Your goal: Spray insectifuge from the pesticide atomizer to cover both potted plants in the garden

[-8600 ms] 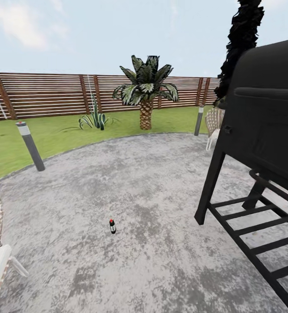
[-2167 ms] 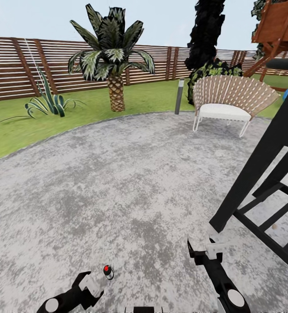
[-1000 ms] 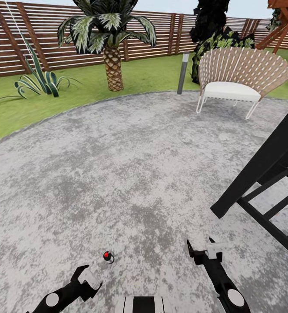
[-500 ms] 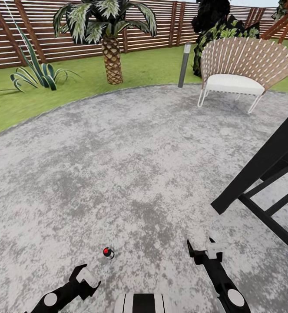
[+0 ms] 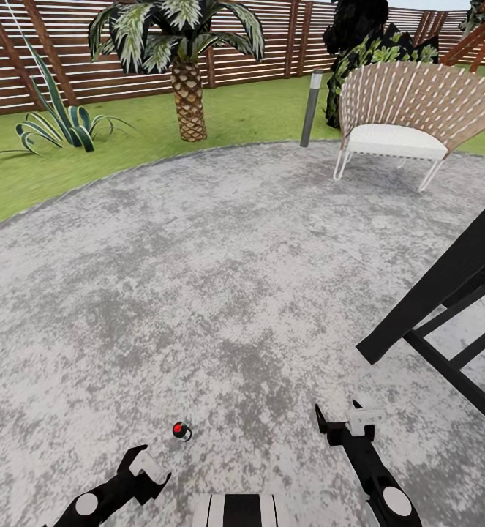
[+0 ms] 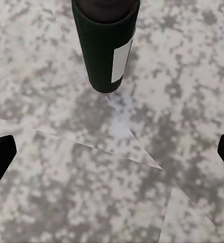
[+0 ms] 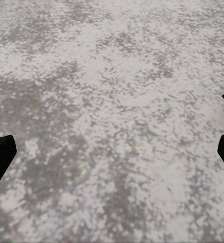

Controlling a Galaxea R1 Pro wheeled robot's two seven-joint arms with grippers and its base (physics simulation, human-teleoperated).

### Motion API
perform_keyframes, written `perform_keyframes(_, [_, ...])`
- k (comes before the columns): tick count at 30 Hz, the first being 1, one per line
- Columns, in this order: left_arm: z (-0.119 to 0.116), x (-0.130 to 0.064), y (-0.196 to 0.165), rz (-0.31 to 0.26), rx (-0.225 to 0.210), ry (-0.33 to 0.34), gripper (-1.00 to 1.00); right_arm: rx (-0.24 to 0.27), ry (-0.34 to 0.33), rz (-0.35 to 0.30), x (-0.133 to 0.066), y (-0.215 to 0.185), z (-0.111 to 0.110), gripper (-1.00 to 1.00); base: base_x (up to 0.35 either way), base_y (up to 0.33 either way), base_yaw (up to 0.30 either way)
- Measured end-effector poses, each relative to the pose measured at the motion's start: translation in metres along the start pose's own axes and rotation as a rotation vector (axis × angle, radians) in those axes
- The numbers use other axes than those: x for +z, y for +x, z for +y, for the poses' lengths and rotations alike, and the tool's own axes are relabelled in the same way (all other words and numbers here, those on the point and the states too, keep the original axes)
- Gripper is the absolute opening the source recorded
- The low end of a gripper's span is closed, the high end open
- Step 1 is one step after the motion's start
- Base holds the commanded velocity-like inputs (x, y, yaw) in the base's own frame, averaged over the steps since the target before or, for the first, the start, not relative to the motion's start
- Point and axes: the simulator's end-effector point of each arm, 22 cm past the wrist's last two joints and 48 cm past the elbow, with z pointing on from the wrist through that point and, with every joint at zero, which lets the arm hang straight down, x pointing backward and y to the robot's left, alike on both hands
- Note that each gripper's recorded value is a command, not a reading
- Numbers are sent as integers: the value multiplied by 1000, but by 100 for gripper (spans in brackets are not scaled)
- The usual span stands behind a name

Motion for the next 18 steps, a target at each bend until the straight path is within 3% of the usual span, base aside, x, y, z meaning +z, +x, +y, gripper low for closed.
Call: perform_keyframes(18, [-1, 0, -1, -1, 0, 2, 100, 1, 0, 0, 0, 0, 0, 100, 64, -35, 0])
